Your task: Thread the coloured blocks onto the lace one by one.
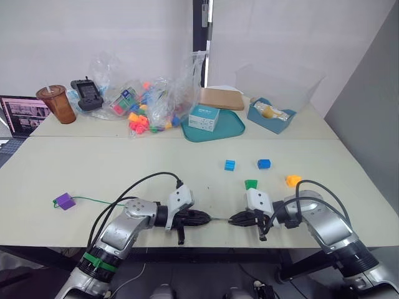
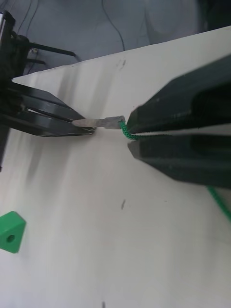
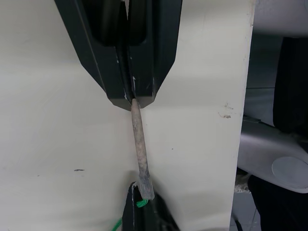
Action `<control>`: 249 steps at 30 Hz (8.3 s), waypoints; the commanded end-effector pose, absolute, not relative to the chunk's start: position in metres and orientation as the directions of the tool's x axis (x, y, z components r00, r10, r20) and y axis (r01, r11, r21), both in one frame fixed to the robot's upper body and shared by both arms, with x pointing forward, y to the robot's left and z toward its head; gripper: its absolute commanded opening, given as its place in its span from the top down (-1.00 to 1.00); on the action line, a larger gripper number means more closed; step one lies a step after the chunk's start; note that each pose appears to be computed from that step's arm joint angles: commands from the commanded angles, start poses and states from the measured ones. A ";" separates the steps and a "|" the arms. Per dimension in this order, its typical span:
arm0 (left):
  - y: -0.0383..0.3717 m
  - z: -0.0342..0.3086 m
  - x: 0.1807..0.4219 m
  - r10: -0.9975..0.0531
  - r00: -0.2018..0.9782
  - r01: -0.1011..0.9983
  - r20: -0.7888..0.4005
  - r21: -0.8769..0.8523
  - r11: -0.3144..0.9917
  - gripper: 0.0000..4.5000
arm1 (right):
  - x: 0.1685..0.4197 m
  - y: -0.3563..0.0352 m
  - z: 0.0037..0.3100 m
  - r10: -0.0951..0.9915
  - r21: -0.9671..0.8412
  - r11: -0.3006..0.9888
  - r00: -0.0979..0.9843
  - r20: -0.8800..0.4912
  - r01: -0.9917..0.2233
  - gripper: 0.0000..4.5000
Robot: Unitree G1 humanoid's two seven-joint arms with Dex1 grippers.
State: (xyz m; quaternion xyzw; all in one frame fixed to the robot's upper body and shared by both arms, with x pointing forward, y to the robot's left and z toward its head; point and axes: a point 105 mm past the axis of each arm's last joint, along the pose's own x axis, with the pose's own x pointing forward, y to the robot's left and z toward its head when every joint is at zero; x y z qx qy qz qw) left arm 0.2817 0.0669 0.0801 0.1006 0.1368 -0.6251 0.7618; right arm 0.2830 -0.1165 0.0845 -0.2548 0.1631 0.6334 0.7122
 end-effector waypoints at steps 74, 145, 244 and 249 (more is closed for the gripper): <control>0.096 0.106 0.276 -0.902 0.299 0.953 -0.311 0.047 0.299 1.00 | 0.360 -0.270 0.089 -0.017 -0.008 1.000 0.995 -0.098 0.017 -0.99; 0.103 0.105 0.257 -0.890 0.308 0.948 -0.336 0.032 0.315 1.00 | 0.275 -0.101 0.160 0.928 -0.084 0.145 0.165 -0.335 -0.986 -0.99; 0.112 0.109 0.263 -0.870 0.327 0.941 -0.369 0.039 0.337 1.00 | 0.307 -0.083 0.124 0.904 -0.258 0.301 0.361 -0.231 -0.918 0.43; 0.110 0.107 0.265 -0.872 0.320 0.943 -0.369 0.037 0.331 1.00 | 0.280 -0.106 0.155 0.779 -0.322 -0.055 0.160 -0.606 -0.945 0.43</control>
